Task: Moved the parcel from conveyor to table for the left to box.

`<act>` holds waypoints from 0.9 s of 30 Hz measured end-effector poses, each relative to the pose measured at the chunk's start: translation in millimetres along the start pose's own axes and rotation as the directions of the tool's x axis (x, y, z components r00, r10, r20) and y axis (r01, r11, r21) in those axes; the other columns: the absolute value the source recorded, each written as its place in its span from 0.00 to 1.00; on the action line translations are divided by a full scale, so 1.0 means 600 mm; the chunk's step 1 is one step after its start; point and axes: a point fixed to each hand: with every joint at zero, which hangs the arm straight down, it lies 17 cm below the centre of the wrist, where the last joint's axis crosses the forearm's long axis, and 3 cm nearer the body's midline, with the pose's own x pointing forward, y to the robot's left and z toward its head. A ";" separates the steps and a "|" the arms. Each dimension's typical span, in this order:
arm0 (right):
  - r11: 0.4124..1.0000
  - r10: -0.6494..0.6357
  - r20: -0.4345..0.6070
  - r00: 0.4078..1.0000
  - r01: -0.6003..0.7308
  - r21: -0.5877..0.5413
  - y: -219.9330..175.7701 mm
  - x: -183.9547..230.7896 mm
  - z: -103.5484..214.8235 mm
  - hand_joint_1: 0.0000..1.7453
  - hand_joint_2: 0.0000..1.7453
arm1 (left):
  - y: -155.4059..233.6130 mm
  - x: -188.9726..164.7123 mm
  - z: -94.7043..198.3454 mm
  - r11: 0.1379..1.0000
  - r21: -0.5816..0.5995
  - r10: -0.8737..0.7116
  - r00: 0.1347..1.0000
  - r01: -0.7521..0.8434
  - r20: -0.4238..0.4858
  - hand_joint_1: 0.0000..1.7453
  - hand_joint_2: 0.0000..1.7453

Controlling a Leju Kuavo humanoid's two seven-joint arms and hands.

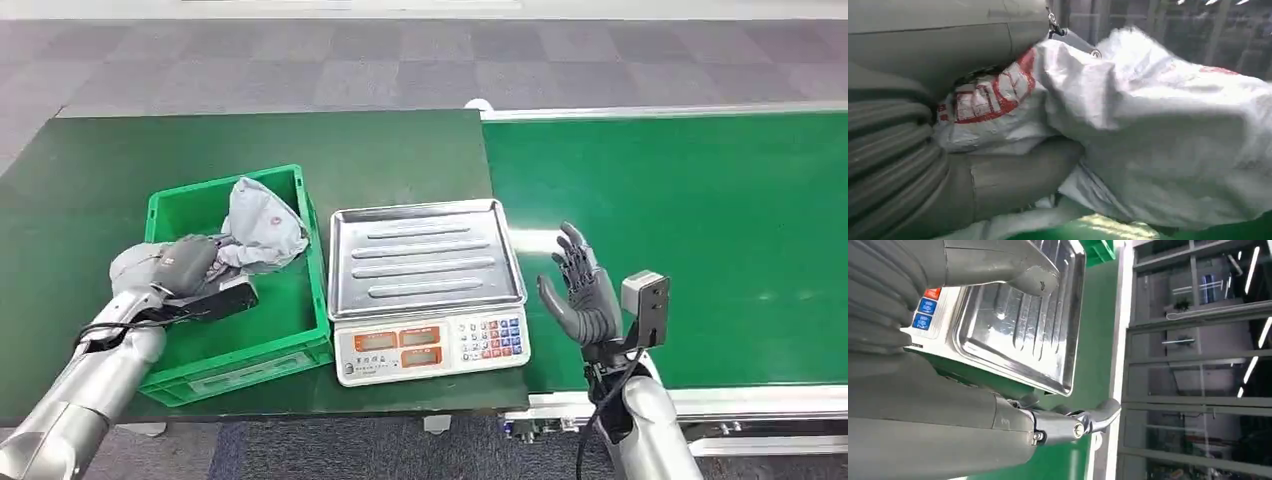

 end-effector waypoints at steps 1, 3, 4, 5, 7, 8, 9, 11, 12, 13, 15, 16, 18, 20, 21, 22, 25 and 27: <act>1.000 0.000 0.000 1.000 0.000 0.000 0.000 0.000 0.000 0.00 1.00 | -0.001 -0.009 0.002 1.000 0.003 0.005 1.000 -0.005 -0.015 0.00 1.00; 1.000 -0.001 0.001 1.000 0.001 0.000 0.001 0.000 0.002 0.00 1.00 | 0.000 -0.019 0.001 1.000 0.013 0.011 0.999 -0.010 -0.035 0.00 1.00; 1.000 -0.002 0.001 1.000 0.002 -0.001 0.002 0.001 0.003 0.00 1.00 | 0.000 -0.022 0.000 1.000 0.014 0.014 0.999 -0.013 -0.042 0.00 1.00; 1.000 -0.002 0.002 1.000 0.002 0.000 0.003 0.001 0.003 0.00 1.00 | 0.001 -0.025 0.000 1.000 0.017 0.018 0.999 -0.017 -0.048 0.00 1.00; 1.000 -0.001 0.001 1.000 0.001 0.001 0.005 0.001 0.004 0.00 1.00 | 0.002 -0.026 -0.002 1.000 0.020 0.025 0.998 -0.024 -0.053 0.00 1.00; 1.000 0.002 -0.002 1.000 -0.002 0.002 0.006 0.000 0.003 0.00 1.00 | 0.002 -0.026 -0.003 0.999 0.023 0.037 0.998 -0.036 -0.054 0.00 1.00; 1.000 0.003 -0.003 1.000 -0.003 0.003 0.007 -0.001 0.003 0.00 1.00 | 0.004 -0.023 -0.005 0.998 0.026 0.062 0.997 -0.060 -0.051 0.00 1.00; 1.000 0.010 -0.005 1.000 -0.010 0.001 0.007 -0.002 0.002 0.00 1.00 | 0.005 -0.014 -0.009 0.994 0.029 0.105 0.994 -0.104 -0.039 0.00 1.00; 1.000 0.012 -0.007 1.000 -0.012 0.000 0.007 -0.002 0.002 0.00 1.00 | 0.005 -0.004 -0.012 0.991 0.027 0.131 0.991 -0.130 -0.027 0.00 1.00; 1.000 0.013 -0.009 1.000 -0.013 -0.001 0.007 -0.003 0.002 0.00 1.00 | 0.004 0.010 -0.015 0.986 0.021 0.167 0.986 -0.167 -0.011 0.00 1.00; 1.000 0.018 -0.012 1.000 -0.018 -0.001 0.007 -0.003 0.001 0.00 1.00 | -0.002 0.056 -0.018 0.952 -0.016 0.306 0.951 -0.305 0.053 0.00 1.00; 1.000 0.019 -0.012 1.000 -0.019 -0.001 0.007 -0.003 -0.001 0.00 1.00 | -0.004 0.083 -0.017 0.927 -0.040 0.376 0.922 -0.374 0.092 0.00 1.00; 1.000 0.020 -0.009 1.000 -0.020 0.000 0.005 -0.001 -0.005 0.00 1.00 | -0.001 0.137 -0.008 0.865 -0.095 0.502 0.848 -0.493 0.169 0.00 1.00; 1.000 0.022 -0.005 1.000 -0.022 0.001 0.004 0.000 -0.010 0.00 1.00 | 0.013 0.185 0.004 0.812 -0.136 0.583 0.776 -0.567 0.243 0.00 1.00; 1.000 0.023 -0.005 1.000 -0.023 0.001 0.002 -0.001 -0.013 0.00 1.00 | 0.022 0.206 0.009 0.788 -0.154 0.613 0.741 -0.596 0.274 0.00 1.00; 1.000 0.022 -0.004 1.000 -0.022 0.000 0.001 -0.001 -0.015 0.00 1.00 | 0.032 0.227 0.013 0.764 -0.172 0.641 0.704 -0.621 0.305 0.00 1.00; 1.000 0.015 -0.004 1.000 -0.015 0.004 0.004 -0.002 -0.021 0.00 1.00 | 0.059 0.283 0.030 0.677 -0.242 0.725 0.573 -0.695 0.382 0.00 1.00; 1.000 0.011 -0.009 1.000 -0.011 0.005 0.007 -0.006 -0.021 0.00 1.00 | 0.076 0.319 0.039 0.612 -0.286 0.772 0.478 -0.737 0.419 0.00 1.00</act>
